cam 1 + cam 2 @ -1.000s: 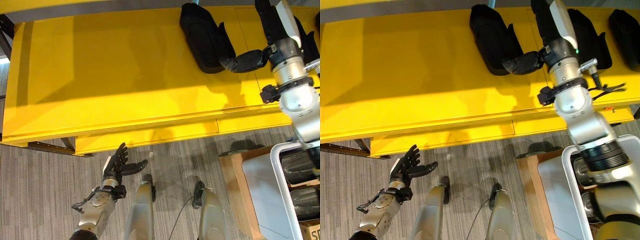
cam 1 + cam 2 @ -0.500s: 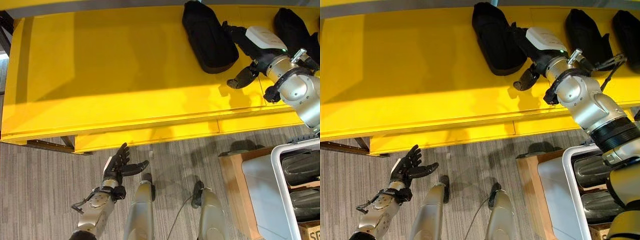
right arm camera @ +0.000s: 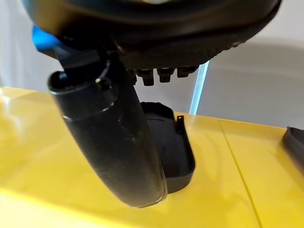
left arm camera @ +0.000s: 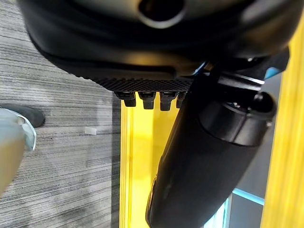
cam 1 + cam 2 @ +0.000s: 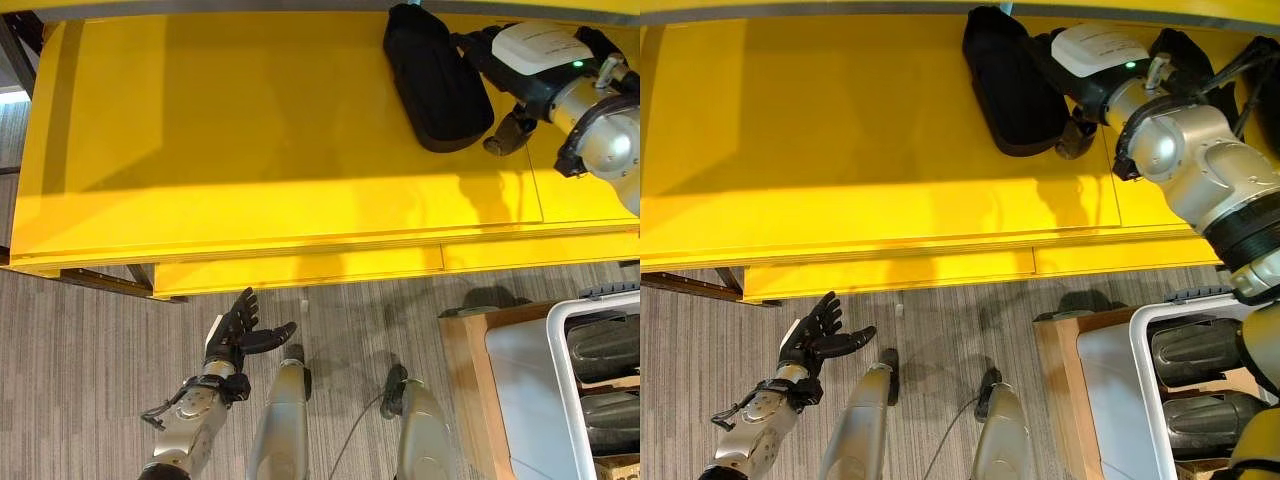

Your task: Move parts from the plastic box to the shelf.

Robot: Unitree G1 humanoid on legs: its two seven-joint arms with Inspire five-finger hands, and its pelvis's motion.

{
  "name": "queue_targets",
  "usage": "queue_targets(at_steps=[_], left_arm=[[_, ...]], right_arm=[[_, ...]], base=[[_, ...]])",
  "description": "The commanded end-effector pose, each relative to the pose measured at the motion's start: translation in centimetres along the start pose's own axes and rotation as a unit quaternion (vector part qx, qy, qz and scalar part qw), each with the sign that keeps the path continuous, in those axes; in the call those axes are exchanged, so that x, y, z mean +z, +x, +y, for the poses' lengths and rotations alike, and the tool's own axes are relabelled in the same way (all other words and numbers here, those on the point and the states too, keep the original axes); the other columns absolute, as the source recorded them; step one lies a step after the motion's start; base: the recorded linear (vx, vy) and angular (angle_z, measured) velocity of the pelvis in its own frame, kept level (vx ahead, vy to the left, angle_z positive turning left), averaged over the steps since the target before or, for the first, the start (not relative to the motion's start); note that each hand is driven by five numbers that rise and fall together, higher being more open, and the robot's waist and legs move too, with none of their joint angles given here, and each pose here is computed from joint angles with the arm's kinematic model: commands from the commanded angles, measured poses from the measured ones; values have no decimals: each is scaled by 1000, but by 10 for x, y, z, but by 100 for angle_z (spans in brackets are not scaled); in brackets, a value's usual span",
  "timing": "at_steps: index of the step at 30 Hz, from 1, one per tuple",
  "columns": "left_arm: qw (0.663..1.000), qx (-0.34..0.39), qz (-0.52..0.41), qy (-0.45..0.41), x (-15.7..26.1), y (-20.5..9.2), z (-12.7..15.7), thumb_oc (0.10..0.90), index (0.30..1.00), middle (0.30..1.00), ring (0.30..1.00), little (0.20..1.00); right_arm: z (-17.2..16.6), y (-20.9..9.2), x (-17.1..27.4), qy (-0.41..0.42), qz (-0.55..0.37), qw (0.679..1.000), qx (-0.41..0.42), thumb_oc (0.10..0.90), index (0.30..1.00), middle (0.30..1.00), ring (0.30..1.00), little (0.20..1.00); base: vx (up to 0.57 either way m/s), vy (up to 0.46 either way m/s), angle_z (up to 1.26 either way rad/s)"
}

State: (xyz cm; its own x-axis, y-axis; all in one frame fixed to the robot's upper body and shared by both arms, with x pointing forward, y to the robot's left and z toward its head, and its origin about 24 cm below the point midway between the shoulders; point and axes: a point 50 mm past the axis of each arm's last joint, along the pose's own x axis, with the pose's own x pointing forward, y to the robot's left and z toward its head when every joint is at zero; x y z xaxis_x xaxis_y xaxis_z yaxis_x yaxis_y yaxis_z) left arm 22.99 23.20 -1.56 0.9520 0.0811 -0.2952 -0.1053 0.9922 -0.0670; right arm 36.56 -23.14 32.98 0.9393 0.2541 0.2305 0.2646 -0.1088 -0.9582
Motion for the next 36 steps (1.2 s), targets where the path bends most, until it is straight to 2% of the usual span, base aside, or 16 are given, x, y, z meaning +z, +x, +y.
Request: queue_targets(at_steps=[1,8,25,36], left_arm=[[995,-31,-90,24,35,-8,6,900,1000,1000,1000,1000],[995,-27,-92,18,35,-9,7,900,1000,1000,1000,1000],[994,-29,-110,7,43,-6,2,900,1000,1000,1000,1000],[992,-32,-119,7,47,-3,-2,900,1000,1000,1000,1000]], right_arm=[[-73,-13,-19,-50,34,993,-102,900,1000,1000,1000,1000],[-61,-16,-35,-40,65,994,-77,900,1000,1000,1000,1000],[-40,-2,-25,-3,59,996,-65,900,1000,1000,1000,1000],[-13,4,-25,14,70,997,-40,900,1000,1000,1000,1000]], base=[[13,-7,4],[11,-3,2],[0,0,0],[-3,0,0]])
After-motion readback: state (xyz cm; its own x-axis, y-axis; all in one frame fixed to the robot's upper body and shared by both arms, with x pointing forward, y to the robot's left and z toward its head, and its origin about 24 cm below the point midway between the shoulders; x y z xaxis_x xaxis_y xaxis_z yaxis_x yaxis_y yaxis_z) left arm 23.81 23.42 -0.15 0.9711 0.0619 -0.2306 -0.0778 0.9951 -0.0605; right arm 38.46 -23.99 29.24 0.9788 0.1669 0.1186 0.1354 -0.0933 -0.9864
